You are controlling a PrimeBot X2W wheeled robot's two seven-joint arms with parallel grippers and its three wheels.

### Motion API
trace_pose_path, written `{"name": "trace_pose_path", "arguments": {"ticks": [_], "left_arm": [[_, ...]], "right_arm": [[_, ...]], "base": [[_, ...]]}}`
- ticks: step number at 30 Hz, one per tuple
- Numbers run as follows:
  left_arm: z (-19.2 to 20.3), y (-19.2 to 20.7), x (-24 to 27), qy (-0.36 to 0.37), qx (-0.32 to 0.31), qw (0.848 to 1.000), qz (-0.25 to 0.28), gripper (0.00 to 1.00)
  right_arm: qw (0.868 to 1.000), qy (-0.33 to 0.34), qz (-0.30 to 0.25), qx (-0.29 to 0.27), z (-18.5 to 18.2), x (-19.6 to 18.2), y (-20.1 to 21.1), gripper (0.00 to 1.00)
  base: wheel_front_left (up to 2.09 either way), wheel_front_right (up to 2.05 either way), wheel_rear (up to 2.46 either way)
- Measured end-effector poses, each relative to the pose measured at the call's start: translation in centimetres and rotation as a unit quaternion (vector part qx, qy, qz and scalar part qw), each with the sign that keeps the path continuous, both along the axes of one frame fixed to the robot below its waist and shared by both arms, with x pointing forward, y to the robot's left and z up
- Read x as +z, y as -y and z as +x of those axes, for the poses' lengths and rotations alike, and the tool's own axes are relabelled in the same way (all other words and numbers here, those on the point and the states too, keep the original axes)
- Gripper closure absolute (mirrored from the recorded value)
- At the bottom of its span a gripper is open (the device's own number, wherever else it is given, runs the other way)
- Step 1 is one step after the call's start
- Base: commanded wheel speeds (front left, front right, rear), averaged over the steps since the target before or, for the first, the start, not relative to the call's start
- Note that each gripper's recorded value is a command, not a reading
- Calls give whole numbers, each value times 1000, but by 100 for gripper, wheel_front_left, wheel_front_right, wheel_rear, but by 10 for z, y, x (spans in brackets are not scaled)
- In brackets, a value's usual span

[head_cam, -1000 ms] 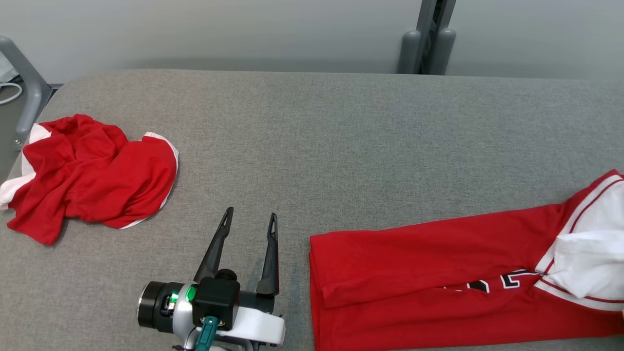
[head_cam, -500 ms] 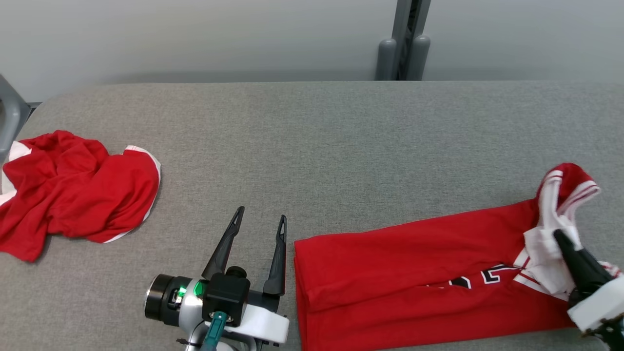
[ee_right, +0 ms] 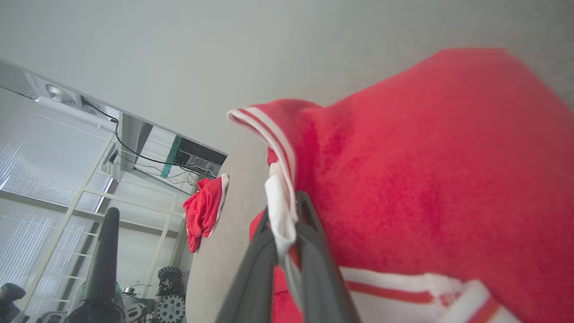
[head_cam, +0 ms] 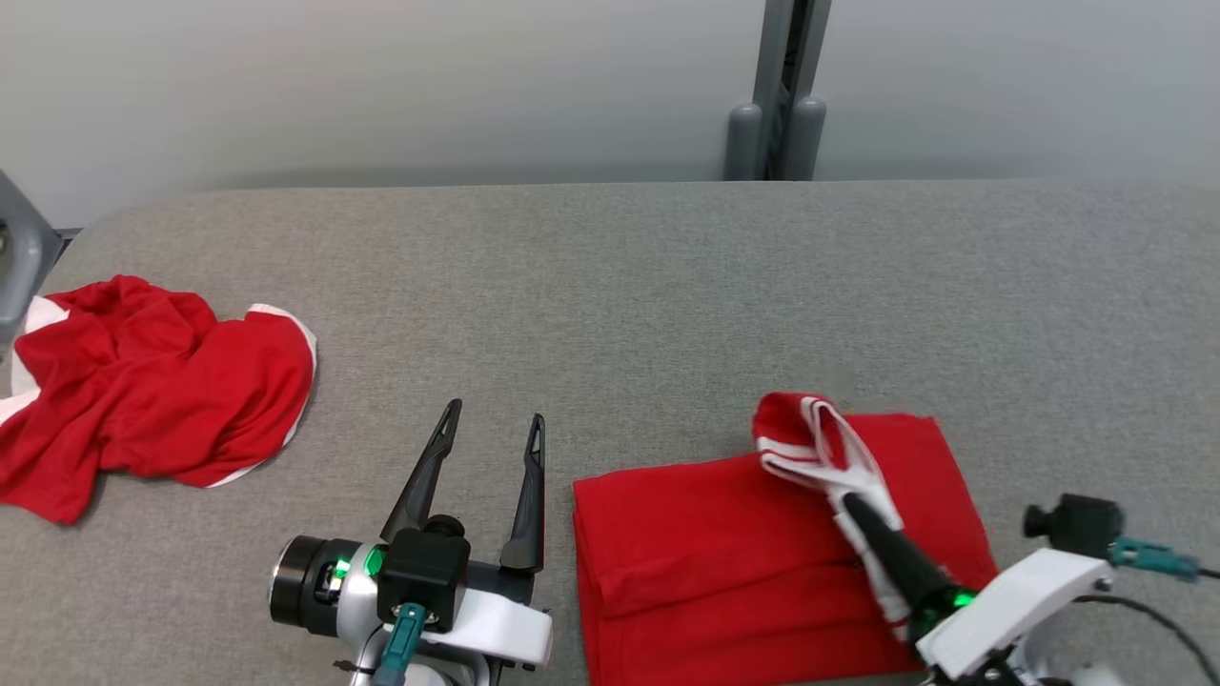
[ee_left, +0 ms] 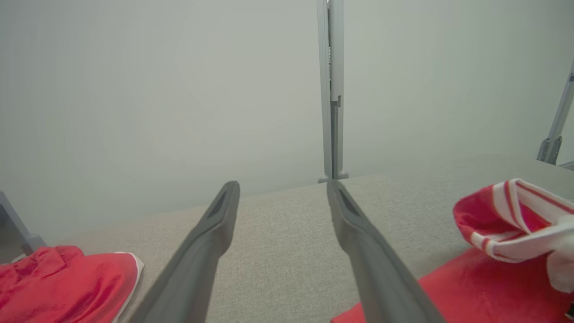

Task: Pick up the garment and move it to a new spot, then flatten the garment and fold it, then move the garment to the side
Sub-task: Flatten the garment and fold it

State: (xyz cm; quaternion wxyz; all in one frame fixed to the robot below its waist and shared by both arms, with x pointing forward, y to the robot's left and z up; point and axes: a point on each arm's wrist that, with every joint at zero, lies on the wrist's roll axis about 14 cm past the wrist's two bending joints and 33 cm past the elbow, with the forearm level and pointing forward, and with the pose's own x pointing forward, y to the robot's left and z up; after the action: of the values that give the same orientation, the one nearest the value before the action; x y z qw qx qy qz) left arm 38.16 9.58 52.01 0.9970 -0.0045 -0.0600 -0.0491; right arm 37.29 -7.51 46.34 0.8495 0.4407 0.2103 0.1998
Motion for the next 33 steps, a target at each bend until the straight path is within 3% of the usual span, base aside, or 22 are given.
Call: {"name": "trace_pose_path", "arguments": {"ticks": [5,9,25,33], "left_arm": [[-3,-12,2,2,18,1000,0,0],[-6,-21,0,-1,31,1000,0,0],[-22,-50,-9,-18,82,996,-4,0],[-24,-52,-7,-17,88,996,-7,0]], "right_arm": [[998,-32,50,34,-12,-3,-44,100],[995,-55,84,27,-9,-6,-59,100],[977,-109,152,104,-22,-7,-115,100],[976,-117,144,117,-27,-13,-129,100]], "base": [[0,0,0],[0,0,0],[0,0,0],[0,0,0]]}}
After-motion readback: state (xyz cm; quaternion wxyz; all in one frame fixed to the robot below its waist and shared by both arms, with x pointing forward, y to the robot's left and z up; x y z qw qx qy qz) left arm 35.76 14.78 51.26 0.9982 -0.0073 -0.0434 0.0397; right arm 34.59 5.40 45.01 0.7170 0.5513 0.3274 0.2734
